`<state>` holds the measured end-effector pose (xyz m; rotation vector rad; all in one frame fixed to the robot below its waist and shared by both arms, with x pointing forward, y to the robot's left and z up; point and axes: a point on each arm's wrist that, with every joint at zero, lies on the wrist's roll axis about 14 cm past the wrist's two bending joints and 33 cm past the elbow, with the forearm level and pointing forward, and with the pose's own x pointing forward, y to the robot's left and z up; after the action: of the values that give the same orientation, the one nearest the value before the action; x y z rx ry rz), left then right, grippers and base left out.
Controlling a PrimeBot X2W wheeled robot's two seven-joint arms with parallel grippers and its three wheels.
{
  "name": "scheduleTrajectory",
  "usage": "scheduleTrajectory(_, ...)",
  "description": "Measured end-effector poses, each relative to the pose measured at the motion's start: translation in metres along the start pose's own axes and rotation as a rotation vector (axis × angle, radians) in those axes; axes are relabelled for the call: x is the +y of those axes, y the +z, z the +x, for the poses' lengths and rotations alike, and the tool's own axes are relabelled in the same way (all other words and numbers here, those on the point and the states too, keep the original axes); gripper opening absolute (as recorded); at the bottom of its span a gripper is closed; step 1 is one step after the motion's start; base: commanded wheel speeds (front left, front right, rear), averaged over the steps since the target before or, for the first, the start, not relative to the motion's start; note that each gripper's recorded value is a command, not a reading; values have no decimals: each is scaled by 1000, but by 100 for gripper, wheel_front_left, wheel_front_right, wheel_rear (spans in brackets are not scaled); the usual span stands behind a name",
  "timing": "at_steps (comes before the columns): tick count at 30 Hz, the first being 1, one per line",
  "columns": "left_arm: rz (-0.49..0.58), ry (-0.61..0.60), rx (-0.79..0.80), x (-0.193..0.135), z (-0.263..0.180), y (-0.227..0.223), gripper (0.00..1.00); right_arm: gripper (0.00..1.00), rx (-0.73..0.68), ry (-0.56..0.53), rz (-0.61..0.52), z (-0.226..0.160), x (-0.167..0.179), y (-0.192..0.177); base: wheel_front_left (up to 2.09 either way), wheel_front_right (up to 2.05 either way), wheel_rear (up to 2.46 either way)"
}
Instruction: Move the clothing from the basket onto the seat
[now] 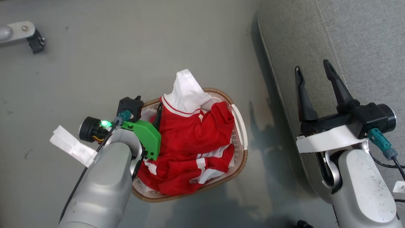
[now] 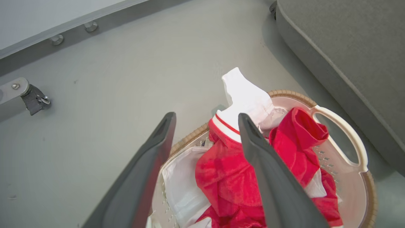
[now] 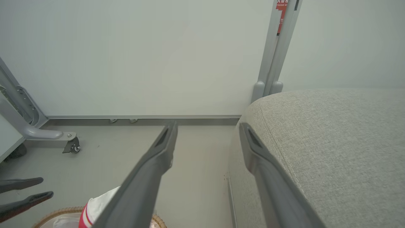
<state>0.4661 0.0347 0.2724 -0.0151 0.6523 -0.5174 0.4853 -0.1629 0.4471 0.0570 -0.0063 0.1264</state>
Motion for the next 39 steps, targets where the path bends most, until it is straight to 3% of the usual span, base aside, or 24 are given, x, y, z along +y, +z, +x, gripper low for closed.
scheduleTrajectory(13, -40, -101, 259, -18, 53, -81, 100, 100, 119, -35, 13, 4, -18, -57, 0, 0, 0)
scheduleTrajectory(27, -85, -148, 300, -34, 80, -96, 100, 100, 173, -72, 7, -9, -33, -72, 0, 0, 0)
scheduleTrajectory(28, -87, -153, 302, -36, 80, -97, 82, 100, 174, -71, 7, -9, -32, -72, 0, 0, 0)
scheduleTrajectory(29, -85, -158, 307, -38, 81, -98, 49, 100, 174, -70, 7, -9, -32, -72, 0, 0, 0)
scheduleTrajectory(33, -87, -178, 285, -45, 81, -91, 0, 100, 169, -68, 7, -9, -31, -70, 0, 0, 0)
scheduleTrajectory(39, -133, -212, 231, -64, 68, -82, 0, 100, 160, -66, 9, -10, -29, -64, 0, 0, 0)
